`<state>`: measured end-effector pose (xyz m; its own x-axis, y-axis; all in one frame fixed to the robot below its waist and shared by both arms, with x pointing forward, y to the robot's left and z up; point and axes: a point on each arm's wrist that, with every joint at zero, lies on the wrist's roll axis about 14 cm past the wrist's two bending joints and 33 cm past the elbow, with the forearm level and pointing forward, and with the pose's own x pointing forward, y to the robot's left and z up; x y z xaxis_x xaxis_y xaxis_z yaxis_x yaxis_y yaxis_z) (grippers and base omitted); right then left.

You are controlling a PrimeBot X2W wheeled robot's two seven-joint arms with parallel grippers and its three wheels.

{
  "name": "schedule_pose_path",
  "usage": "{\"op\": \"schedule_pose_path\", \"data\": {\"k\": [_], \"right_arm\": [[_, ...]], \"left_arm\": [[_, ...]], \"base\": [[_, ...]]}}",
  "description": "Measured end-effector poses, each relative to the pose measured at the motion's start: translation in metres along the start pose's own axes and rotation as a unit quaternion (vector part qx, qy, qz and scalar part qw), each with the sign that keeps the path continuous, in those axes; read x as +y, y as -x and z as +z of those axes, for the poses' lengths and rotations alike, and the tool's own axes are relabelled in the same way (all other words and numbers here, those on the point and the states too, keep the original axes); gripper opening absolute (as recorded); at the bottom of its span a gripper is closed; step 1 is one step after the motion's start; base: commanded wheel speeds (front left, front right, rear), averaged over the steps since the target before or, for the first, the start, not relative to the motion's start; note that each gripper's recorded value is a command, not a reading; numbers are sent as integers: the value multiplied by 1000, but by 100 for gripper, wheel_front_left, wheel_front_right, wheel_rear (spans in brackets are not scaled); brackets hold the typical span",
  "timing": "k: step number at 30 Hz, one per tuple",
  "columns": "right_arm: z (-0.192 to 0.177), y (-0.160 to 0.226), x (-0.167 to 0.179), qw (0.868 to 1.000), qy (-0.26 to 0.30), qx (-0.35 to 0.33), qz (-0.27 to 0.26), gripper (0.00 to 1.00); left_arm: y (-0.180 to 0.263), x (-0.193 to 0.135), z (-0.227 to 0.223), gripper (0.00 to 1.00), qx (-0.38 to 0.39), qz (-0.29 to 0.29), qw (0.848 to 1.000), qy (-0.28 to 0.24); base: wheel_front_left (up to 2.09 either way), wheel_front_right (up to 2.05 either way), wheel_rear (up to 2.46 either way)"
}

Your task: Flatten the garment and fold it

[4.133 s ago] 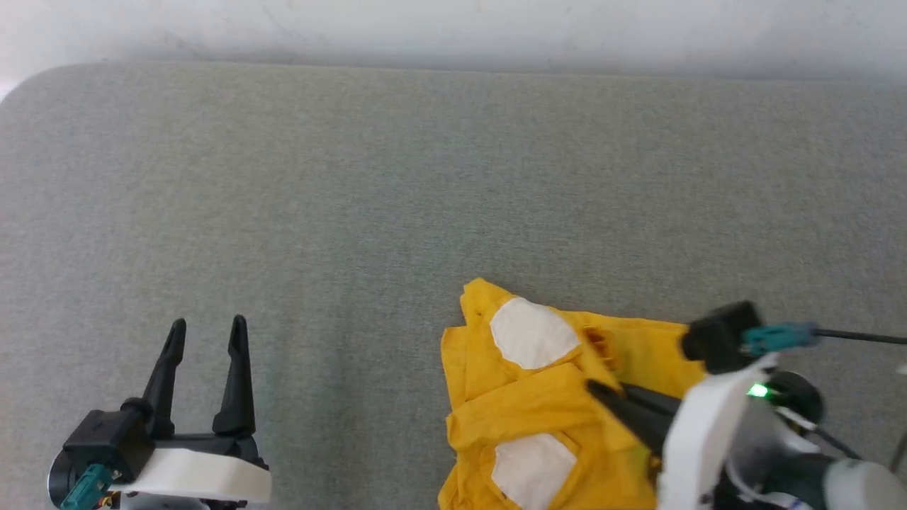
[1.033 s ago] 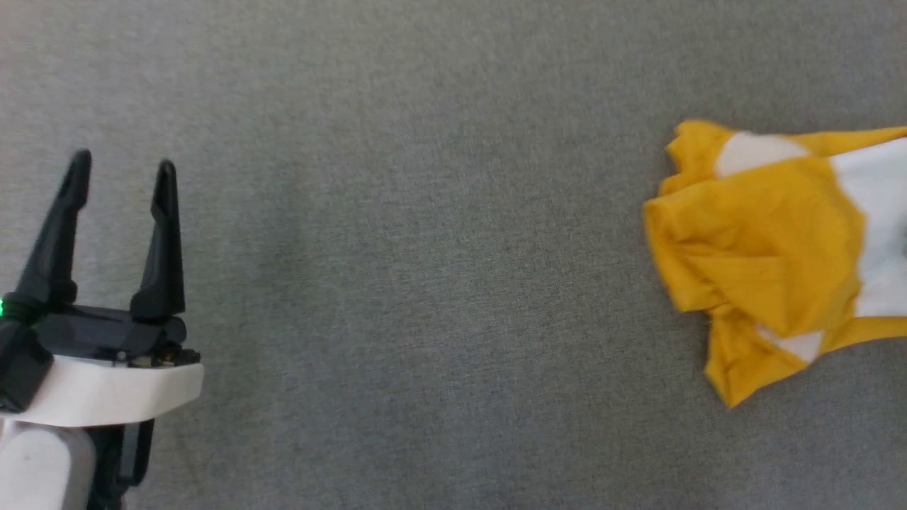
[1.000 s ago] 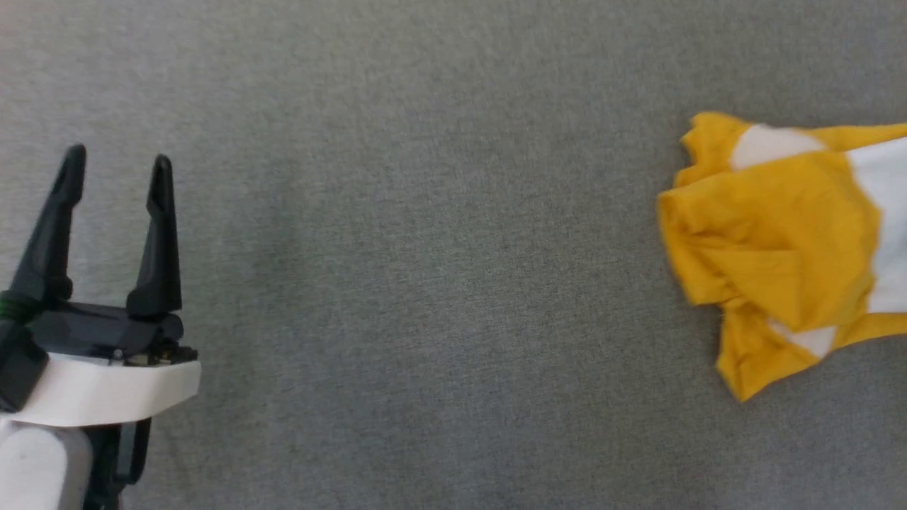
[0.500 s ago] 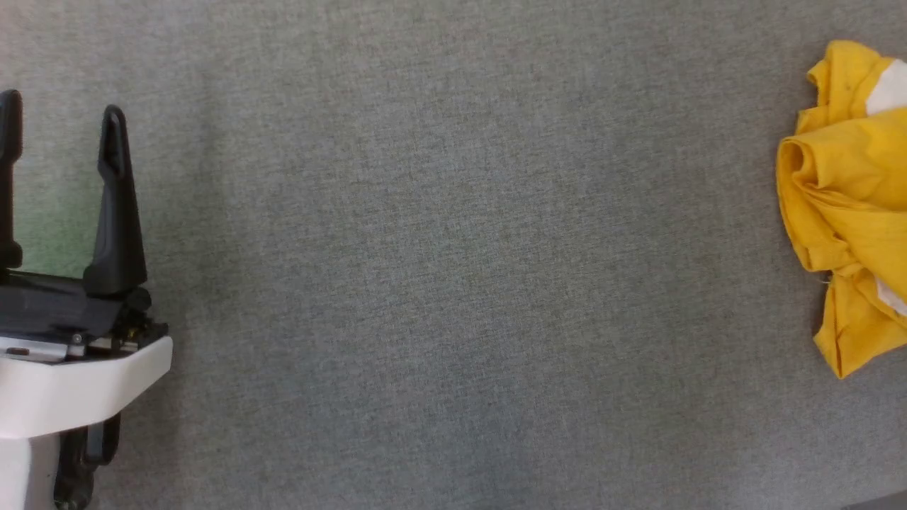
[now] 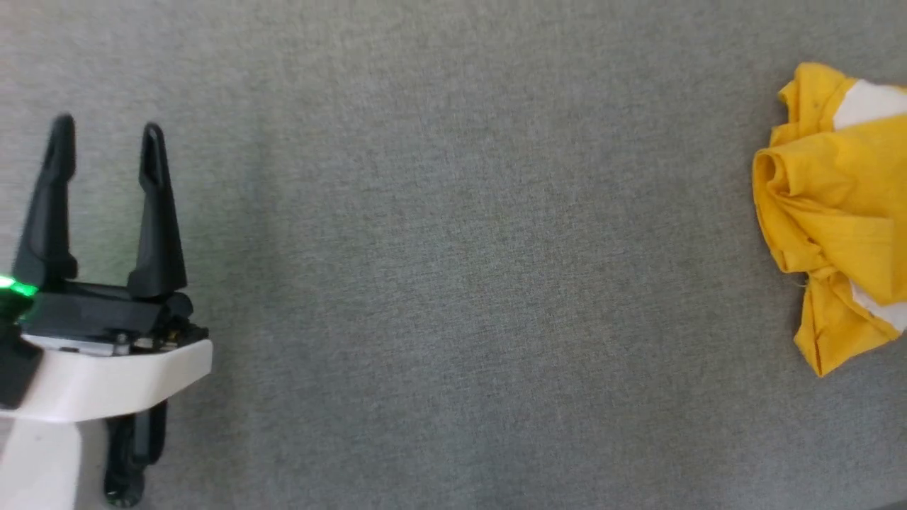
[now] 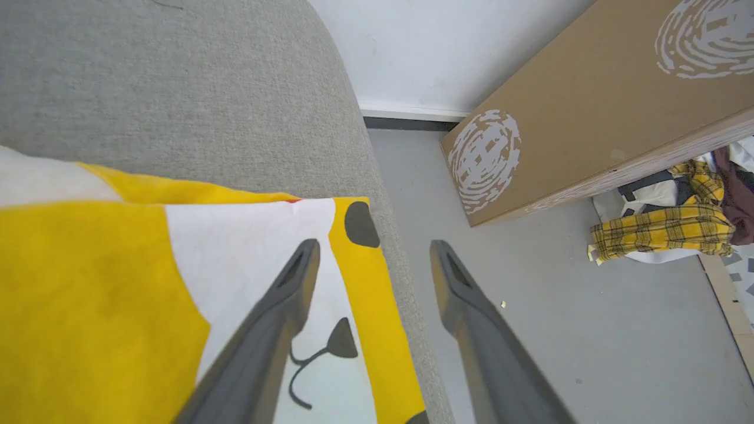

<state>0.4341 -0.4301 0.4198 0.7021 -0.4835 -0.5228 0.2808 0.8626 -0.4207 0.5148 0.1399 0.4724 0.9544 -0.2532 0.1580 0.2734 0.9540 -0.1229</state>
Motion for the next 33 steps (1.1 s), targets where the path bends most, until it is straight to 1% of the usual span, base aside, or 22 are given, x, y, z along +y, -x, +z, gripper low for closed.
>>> {"op": "schedule_pose_path", "data": {"k": [4, 7, 9, 11, 15, 18, 23, 27, 30, 33], "right_arm": [[8, 20, 18, 998, -34, -49, 24, 100], [14, 40, 46, 993, -62, -86, 59, 100], [19, 55, 68, 986, -93, -108, 86, 100], [22, 70, 87, 979, -112, -126, 111, 100], [38, 98, 105, 965, -142, -173, 137, 100], [58, 117, 109, 950, -159, -224, 147, 100], [87, 148, 106, 924, -171, -309, 147, 100], [97, 167, 108, 906, -179, -350, 157, 100], [90, 174, 112, 902, -183, -355, 164, 100], [77, 178, 115, 903, -179, -352, 166, 100]], "left_arm": [[9, 2, 9, 100, 1, 19, 1000, 3], [19, 3, 21, 100, -3, 38, 999, 12], [27, 6, 29, 100, -5, 51, 999, 12], [37, 5, 34, 100, -2, 56, 998, 12], [54, 8, 48, 100, -5, 71, 997, -2], [63, 9, 63, 100, -19, 80, 997, -11], [83, 8, 76, 100, -23, 92, 995, -22], [100, 6, 79, 100, -19, 102, 994, -24], [114, 5, 78, 100, -11, 110, 993, -30], [127, 3, 77, 100, -4, 117, 993, -31]], "base": [[0, 0, 0], [0, 0, 0], [0, 0, 0], [0, 0, 0], [0, 0, 0], [0, 0, 0], [0, 0, 0], [0, 0, 0], [0, 0, 0], [0, 0, 0]]}}
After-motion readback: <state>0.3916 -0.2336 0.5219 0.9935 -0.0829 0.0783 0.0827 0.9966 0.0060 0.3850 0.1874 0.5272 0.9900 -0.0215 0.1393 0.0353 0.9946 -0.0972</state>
